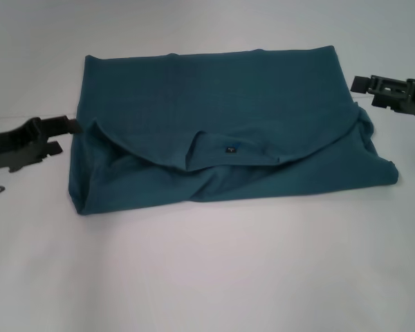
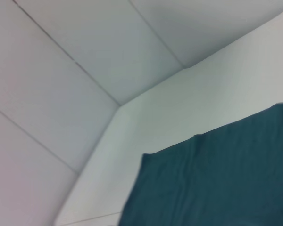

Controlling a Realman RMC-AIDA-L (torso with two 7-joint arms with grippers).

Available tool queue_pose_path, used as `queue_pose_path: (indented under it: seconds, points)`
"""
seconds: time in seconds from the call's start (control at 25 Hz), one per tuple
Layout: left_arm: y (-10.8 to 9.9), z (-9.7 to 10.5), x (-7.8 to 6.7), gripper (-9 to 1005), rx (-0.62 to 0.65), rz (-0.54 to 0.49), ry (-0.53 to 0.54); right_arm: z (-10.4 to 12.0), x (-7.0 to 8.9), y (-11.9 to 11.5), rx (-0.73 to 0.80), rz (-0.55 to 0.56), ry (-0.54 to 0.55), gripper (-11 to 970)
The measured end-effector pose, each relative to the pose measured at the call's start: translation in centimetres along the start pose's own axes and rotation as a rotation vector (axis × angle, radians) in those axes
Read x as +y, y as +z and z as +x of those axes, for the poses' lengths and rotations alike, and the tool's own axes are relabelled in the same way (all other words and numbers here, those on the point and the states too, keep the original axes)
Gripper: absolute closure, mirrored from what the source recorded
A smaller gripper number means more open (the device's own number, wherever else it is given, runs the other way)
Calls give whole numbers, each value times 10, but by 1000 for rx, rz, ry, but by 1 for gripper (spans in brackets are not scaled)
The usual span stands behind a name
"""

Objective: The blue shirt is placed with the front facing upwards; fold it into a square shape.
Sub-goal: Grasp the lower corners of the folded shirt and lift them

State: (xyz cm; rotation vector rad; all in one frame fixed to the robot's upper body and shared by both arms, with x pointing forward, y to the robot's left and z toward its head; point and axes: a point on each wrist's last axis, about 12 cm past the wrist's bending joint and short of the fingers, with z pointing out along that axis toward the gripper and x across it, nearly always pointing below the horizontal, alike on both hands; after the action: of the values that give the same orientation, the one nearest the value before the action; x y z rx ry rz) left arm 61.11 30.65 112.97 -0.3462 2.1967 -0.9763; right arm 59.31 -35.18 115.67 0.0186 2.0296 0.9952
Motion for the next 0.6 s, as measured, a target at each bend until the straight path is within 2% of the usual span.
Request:
queue_pose_path:
  seconds: [0.28,0.36,0.48,0.6]
  points:
    - [4,22,16,336,112,12,-34,11,-12,-19,25,-37,44,29]
    - [6,27,20,337,129,13,-7,14,-15,-22,24,-28,49,29]
    - [9,31,23,338,124,5,91,16,-17,-25,19,-19,48,29]
    - [14,32,27,338,96,-43,165,19,-19,-27,18,-14,49,28]
